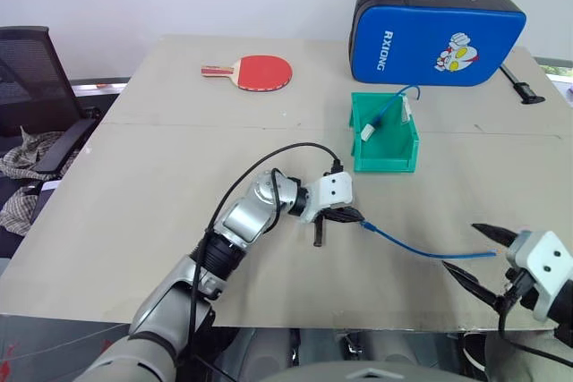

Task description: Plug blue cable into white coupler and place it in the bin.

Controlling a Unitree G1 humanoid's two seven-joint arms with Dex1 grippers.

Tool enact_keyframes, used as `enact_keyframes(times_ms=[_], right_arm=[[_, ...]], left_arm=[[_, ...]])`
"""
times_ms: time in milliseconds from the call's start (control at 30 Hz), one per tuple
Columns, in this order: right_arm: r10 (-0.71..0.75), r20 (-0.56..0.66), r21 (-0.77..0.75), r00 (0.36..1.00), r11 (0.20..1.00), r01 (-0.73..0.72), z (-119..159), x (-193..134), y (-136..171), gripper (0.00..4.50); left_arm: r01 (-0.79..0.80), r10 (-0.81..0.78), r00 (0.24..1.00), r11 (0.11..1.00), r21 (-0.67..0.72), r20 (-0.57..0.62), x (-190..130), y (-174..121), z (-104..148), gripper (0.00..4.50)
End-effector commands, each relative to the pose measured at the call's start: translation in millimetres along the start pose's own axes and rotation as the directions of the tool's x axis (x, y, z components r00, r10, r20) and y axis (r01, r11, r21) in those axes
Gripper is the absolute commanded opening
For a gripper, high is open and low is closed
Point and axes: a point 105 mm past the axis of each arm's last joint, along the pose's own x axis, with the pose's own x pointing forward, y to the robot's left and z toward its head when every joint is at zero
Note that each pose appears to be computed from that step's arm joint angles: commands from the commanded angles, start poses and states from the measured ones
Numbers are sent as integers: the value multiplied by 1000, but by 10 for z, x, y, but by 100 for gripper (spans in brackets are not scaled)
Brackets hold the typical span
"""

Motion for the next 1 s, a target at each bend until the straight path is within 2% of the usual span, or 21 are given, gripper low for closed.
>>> enact_keyframes(times_ms=[33, 100, 133, 233, 633, 1000], right_arm=[[2, 18, -1, 1000, 1000, -2, 42, 36, 74, 446], [12, 23, 12, 1000, 1000, -13, 43, 59, 122, 446], [17, 26, 16, 1000, 1000, -17, 44, 66, 140, 450], [46, 30, 16, 998, 999, -46, 51, 52, 193, 450], [79, 16, 15, 997, 997, -79, -10, -23, 293, 450], [116, -4, 30, 993, 993, -115, -29, -88, 410, 450]], left_arm=[[4, -5, 998, 1000, 20, 61, -57, -15, 99, 0], [34, -35, 994, 999, 15, 104, -92, -39, 174, 0], [46, -48, 993, 999, 25, 104, -102, -52, 183, 53], [32, -39, 995, 997, 75, 91, -114, -13, 181, 170], [129, -137, 990, 969, 209, 23, -191, -14, 56, 170], [206, -197, 979, 936, 285, -59, 61, 88, -7, 170]])
